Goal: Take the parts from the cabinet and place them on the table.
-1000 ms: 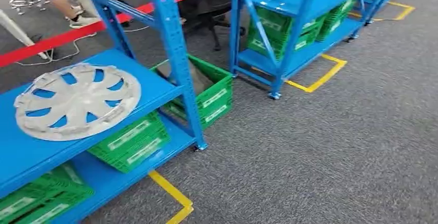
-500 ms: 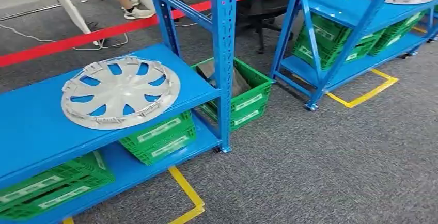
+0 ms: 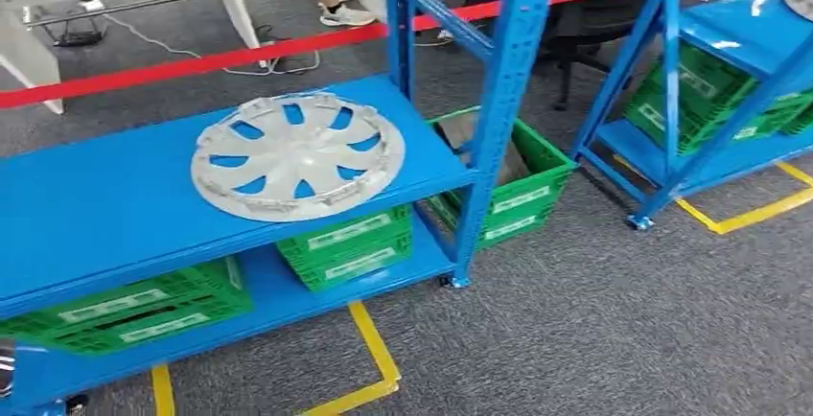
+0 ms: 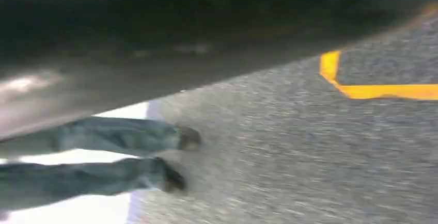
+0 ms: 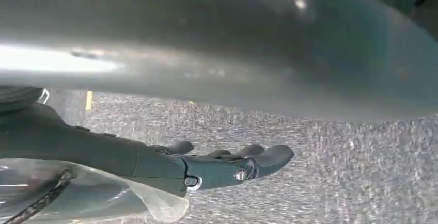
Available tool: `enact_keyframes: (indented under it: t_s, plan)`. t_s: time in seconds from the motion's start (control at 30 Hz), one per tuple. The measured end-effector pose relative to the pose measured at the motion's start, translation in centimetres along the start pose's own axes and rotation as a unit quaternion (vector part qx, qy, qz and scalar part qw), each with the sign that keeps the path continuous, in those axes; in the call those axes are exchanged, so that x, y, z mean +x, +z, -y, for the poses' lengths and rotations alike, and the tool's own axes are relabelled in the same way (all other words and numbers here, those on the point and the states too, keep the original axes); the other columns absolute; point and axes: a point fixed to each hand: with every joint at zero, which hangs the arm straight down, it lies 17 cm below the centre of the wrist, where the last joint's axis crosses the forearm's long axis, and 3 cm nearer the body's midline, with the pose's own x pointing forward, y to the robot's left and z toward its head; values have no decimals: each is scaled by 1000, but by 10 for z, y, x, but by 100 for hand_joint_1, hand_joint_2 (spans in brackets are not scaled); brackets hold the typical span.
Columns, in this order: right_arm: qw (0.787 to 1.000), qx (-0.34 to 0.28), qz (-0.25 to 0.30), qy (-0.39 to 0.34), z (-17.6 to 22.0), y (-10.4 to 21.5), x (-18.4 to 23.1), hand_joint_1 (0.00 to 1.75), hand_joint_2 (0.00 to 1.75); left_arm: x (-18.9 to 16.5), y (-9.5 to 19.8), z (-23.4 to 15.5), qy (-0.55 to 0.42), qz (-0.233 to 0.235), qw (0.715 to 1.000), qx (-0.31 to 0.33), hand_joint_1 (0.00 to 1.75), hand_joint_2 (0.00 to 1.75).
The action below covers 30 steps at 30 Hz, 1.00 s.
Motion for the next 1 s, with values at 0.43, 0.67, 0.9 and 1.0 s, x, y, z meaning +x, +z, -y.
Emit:
enact_keyframes:
  t_s: [0.43, 0.67, 0.9, 1.0]
  plan:
    - [1000, -11, -7, -13, 5, 2, -6, 0, 0, 9, -15, 4, 6, 0, 1000, 1, 0, 0]
    - [1000, -13, -1, -17, 7, 1, -3, 0, 0, 8, -18, 2, 7, 1, 1000, 3, 0, 0]
    - [1000, -12, 0, -21, 7, 1, -3, 0, 0, 7, -19, 3, 5, 0, 1000, 4, 0, 0]
    - [1000, -12, 2, -24, 8, 0, 0, 0, 0, 8, -21, 1, 9, 0, 1000, 6, 0, 0]
